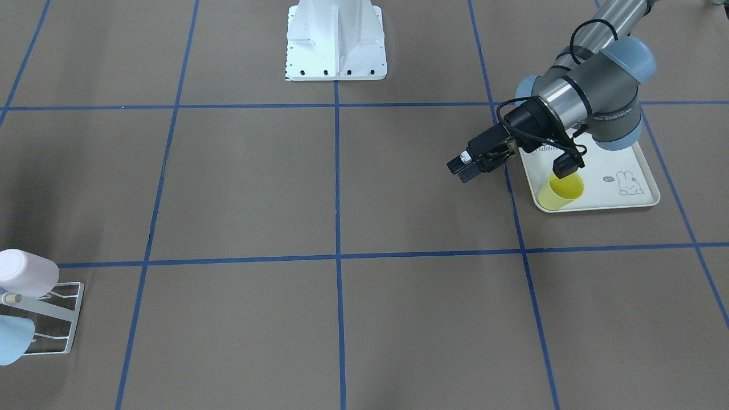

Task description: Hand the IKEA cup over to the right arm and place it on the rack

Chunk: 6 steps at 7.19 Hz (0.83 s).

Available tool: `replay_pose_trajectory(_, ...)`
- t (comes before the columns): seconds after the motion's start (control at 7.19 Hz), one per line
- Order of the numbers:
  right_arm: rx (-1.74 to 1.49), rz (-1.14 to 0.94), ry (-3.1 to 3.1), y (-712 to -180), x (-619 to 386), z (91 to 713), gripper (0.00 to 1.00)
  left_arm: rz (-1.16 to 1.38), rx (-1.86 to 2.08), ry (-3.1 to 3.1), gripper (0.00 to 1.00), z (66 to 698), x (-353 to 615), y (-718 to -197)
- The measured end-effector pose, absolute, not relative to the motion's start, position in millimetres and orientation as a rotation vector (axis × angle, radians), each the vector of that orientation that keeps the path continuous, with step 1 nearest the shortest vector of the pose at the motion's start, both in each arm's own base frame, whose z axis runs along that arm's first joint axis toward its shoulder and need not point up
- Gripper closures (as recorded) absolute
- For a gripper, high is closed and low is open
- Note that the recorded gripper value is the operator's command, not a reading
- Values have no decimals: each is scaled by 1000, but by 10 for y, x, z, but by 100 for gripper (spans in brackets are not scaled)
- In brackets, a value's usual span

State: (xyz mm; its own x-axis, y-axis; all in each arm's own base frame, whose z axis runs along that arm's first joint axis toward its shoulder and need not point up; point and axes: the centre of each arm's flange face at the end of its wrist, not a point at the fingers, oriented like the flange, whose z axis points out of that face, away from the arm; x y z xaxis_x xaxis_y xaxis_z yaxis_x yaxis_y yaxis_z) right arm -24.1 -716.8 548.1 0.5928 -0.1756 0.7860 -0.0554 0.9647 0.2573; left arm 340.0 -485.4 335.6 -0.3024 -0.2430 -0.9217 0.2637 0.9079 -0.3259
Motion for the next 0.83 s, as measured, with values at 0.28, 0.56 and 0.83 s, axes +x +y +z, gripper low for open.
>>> replay_pose_trajectory(0.28,268,-72,-935,-7124,-247,5497,96,-499,14,1811,0,3353,3406,-4852)
replay_pose_trajectory(0.56,259,-77,-933,-7090,-308,5546,93,-499,13,1812,0,3346,3404,-4849)
replay_pose_trajectory(0.83,254,-95,-935,-7080,-435,5535,50,-500,10,1815,0,3334,3399,-4845)
